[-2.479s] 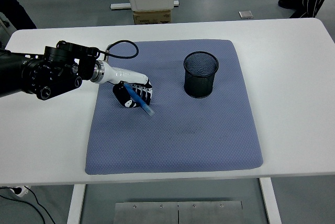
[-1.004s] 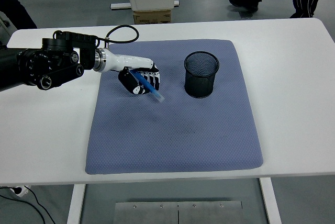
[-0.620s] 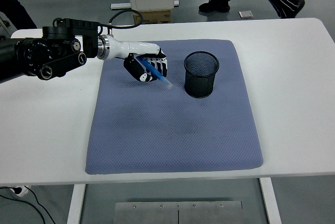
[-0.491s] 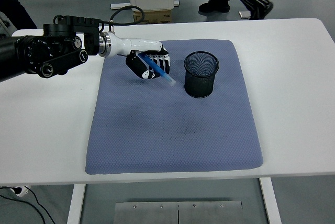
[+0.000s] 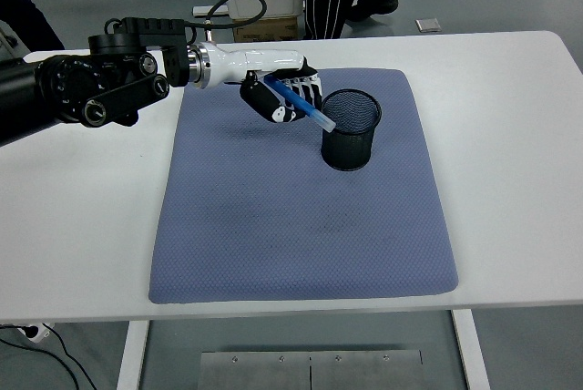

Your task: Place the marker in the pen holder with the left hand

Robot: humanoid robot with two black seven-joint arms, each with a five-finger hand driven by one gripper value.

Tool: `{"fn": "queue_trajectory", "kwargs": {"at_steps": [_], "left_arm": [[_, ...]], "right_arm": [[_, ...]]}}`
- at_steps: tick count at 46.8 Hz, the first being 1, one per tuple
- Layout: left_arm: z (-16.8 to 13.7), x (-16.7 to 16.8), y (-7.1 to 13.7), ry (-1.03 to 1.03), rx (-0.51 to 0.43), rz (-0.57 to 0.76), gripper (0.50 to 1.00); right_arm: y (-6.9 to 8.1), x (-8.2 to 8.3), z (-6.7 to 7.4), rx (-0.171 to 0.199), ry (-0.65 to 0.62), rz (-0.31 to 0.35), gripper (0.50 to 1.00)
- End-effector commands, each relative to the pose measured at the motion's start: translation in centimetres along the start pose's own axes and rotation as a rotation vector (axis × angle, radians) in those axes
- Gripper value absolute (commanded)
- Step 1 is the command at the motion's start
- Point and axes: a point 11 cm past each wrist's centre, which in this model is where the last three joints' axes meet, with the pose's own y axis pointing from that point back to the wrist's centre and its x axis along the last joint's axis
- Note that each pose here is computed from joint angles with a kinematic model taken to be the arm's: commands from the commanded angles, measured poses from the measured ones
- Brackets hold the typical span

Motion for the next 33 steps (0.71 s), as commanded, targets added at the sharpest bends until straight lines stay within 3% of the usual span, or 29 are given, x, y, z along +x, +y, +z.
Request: {"fn": "queue_trajectory", "kwargs": {"at_steps": [1,25,33], "left_arm": [[0.3,0.1,-0.4,0.026,-0.012,0.015,0.500],[4.9,1.1,-4.3,0.122,-0.133,0.090,0.500],[5.2,0.4,-5.5,0.210,-0.152,0.114,0.500]], "right_arm": [[0.0,0.0,0.0,0.000,0.000,0.000,1.000],[0.0,0.0,0.0,0.000,0.001,0.000,1.000],[0.0,0.0,0.0,0.000,0.000,0.000,1.000]]}}
